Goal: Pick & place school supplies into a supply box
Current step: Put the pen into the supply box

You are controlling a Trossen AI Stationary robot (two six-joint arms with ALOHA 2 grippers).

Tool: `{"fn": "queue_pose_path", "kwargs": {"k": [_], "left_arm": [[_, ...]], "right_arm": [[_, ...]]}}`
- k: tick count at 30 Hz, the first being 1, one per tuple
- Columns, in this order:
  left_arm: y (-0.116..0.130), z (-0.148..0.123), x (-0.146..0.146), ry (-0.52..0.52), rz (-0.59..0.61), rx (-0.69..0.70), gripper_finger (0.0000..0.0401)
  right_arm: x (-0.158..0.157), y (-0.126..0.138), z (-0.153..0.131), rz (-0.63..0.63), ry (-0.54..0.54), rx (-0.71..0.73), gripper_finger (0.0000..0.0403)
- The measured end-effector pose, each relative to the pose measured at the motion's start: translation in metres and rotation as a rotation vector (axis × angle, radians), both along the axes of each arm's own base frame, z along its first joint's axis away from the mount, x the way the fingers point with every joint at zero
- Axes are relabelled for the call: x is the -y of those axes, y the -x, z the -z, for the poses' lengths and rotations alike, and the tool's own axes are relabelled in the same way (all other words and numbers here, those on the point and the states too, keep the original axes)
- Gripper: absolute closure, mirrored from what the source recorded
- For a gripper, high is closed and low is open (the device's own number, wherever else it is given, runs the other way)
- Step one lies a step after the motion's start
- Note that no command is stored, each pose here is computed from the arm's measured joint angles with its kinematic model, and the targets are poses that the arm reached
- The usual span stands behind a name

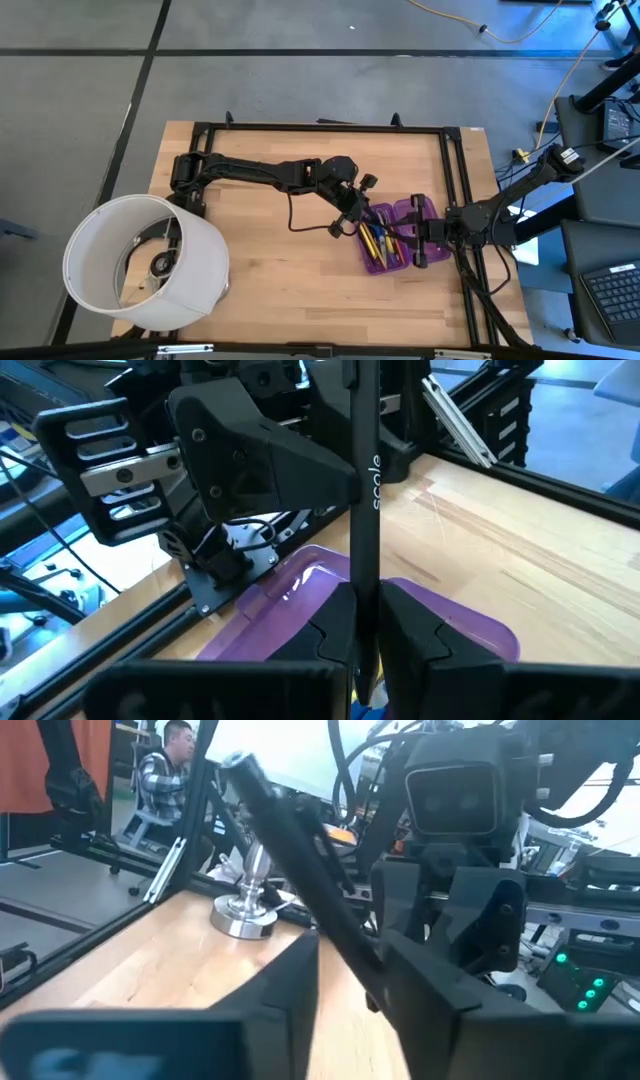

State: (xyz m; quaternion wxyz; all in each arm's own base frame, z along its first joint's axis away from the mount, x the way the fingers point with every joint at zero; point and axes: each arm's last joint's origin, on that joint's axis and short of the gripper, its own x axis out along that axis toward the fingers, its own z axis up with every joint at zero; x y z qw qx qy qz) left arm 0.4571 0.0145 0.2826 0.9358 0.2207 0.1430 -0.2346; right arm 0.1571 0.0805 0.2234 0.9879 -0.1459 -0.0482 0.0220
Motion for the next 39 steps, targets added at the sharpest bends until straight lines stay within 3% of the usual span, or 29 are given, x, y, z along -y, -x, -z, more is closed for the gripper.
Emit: {"fn": "queue_pose_path", "kwargs": {"k": [5,9,21,30,39], "left_arm": [[0.0001,0.0002,0.0002,0.014,-0.003,-0.008,0.0383],[0.0003,0.0005,0.0005,0.018,-0.001,-0.013,0.0383],[0.0003,0.0007,0.0005,0.031,-0.007,-0.020,0.0375],[0.0012,0.0025,-0.0011,0.021,-0.021,-0.042,0.0386],[0.0008,0.0032,-0.0036,-0.003,-0.088,-0.050,0.0391]], "right_arm": [[0.0003,0.0001,-0.0014,0.008,0.017,0.014,0.0349],[-0.0001,0.0001,-0.0024,-0.010,0.042,0.026,0.0368],[-0.0004,0.0002,-0.0027,-0.026,0.021,0.028,0.0365],[-0.0018,0.0008,-0.0043,-0.068,-0.006,0.043,0.0315],[-0.0032,0.0012,-0.0056,-0.116,-0.025,0.056,0.0312]]}}
